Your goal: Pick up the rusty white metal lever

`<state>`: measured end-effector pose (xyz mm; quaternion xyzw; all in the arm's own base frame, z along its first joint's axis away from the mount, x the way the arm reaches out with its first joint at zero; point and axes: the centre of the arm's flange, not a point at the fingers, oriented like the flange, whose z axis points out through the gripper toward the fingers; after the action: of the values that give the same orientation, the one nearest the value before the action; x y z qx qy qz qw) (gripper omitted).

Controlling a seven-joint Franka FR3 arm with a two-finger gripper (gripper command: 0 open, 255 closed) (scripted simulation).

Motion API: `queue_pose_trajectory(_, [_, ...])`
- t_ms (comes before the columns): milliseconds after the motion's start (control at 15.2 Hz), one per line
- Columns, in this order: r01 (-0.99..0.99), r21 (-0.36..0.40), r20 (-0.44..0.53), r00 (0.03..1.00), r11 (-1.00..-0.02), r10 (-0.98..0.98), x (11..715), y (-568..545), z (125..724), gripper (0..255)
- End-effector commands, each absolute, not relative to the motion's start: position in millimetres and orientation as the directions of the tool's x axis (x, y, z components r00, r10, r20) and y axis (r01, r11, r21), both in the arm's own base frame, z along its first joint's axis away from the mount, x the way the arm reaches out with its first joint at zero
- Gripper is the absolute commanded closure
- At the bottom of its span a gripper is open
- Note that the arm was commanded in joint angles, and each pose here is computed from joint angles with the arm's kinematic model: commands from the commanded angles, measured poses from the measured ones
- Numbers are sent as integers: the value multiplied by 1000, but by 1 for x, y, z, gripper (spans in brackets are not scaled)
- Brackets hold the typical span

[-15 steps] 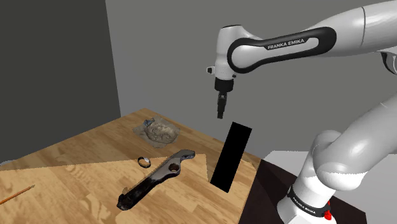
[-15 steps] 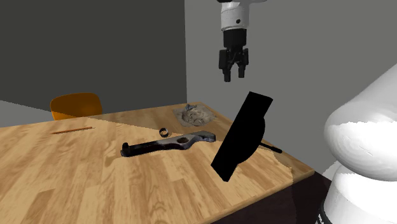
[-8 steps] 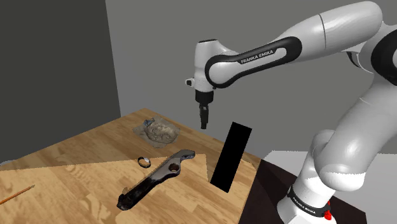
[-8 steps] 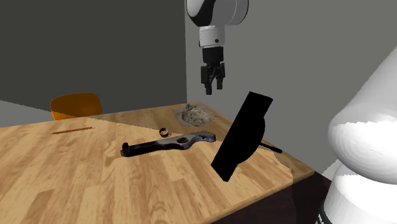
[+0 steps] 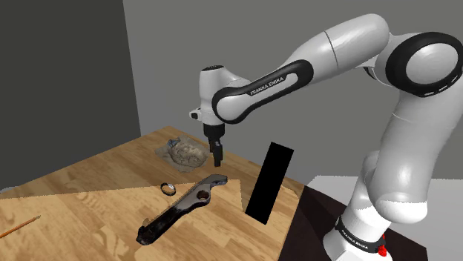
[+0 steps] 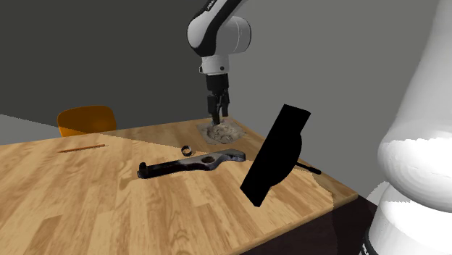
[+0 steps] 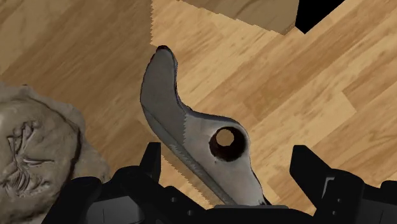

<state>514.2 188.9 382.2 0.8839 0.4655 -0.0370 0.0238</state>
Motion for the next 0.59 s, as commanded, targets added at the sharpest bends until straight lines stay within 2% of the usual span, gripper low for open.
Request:
queue_pose_trajectory(0, [858,2,-90,511,-513,855,522,210,366,0])
queue_pose_trajectory(528, [955,-22,-96,291,-295,952,537,295,303,0])
